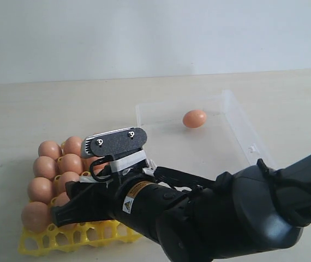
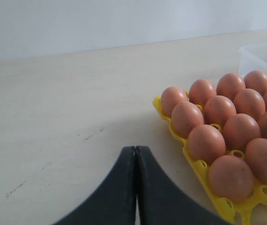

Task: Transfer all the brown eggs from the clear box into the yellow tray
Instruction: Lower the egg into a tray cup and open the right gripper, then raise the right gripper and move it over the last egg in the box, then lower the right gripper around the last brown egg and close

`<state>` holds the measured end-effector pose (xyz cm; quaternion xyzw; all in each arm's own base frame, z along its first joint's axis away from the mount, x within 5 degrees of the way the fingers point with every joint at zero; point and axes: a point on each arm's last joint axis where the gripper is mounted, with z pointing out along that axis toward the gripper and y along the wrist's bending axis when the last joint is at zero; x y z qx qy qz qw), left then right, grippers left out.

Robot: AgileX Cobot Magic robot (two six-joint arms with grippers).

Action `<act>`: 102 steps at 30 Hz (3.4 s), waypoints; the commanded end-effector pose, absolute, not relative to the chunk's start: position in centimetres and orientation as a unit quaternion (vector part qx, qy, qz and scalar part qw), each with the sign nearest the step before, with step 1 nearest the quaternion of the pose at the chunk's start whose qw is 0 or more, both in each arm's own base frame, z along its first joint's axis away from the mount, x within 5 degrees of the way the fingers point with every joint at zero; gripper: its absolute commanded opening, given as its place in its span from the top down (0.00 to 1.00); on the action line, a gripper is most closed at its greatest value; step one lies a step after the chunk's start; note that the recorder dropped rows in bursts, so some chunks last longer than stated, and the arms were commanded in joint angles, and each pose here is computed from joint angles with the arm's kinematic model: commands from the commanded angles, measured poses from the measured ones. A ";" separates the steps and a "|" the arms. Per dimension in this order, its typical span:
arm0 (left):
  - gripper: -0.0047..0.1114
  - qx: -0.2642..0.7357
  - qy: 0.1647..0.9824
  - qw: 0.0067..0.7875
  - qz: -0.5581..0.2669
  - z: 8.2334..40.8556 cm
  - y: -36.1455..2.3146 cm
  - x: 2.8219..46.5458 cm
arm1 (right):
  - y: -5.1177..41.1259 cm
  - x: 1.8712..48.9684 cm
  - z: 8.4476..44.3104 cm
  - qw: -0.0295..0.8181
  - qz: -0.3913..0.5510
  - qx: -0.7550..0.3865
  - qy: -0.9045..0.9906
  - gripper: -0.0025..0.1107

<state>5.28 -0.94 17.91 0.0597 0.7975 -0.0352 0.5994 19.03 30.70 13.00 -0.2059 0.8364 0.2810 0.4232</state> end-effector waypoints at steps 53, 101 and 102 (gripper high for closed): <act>0.96 0.059 0.792 0.607 -0.037 18.2 -1.0 5.3 | 13.5 43.1 12.9 0.174 0.242 0.149 0.943 0.54; 0.96 0.059 0.792 0.607 -0.037 18.2 -1.0 5.3 | 11.9 45.0 10.0 0.241 0.215 0.198 0.926 0.48; 0.96 0.059 0.792 0.607 -0.037 18.2 -1.0 5.3 | 11.9 45.0 10.0 0.240 0.215 0.198 0.926 0.52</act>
